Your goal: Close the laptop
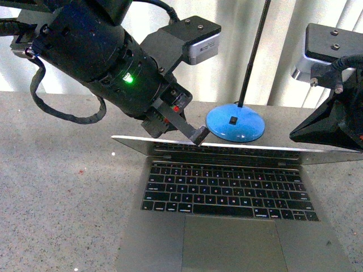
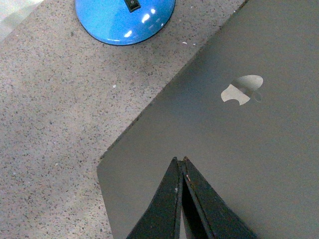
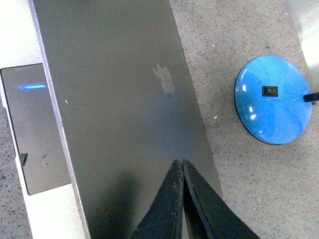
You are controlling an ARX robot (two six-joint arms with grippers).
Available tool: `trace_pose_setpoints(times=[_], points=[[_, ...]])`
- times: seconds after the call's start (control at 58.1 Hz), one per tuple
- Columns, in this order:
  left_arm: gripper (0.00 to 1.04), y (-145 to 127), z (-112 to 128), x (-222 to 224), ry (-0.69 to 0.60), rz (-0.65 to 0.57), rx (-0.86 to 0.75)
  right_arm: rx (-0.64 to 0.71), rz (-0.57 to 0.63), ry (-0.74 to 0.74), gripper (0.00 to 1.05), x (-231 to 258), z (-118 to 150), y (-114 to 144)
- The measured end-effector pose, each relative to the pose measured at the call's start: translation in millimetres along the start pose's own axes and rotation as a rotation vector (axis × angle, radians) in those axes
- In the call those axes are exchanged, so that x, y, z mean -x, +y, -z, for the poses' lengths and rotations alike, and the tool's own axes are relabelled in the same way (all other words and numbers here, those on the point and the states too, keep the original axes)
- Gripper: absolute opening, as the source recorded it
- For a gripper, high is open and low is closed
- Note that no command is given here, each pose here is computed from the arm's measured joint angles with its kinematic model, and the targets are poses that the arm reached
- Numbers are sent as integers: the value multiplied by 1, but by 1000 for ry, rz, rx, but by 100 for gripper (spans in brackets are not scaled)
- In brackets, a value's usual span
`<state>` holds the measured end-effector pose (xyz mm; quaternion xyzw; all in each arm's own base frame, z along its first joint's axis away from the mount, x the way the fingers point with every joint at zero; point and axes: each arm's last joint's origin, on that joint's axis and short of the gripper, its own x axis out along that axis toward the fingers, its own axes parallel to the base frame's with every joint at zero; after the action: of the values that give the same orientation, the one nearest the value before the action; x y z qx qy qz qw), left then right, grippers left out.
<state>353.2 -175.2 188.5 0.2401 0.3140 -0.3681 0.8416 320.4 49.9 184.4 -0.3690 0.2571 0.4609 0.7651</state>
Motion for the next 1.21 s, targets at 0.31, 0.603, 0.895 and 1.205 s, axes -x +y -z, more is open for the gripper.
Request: trace_pose_setpoints(times=[0.31,0.603,0.895,1.205], points=[[4,-6,6,-3,6,18,5,4,-11,5,3,-3,4,4],[4,-8,11,-5,6,30,9,3,-29,12,3,-9,7,7],[4,-10,16,-9,9,43,16,3,-51,20,3,-15,10,11],[4,-12,24,-16,21,63,25,2,-73,28,3,-21,14,13]])
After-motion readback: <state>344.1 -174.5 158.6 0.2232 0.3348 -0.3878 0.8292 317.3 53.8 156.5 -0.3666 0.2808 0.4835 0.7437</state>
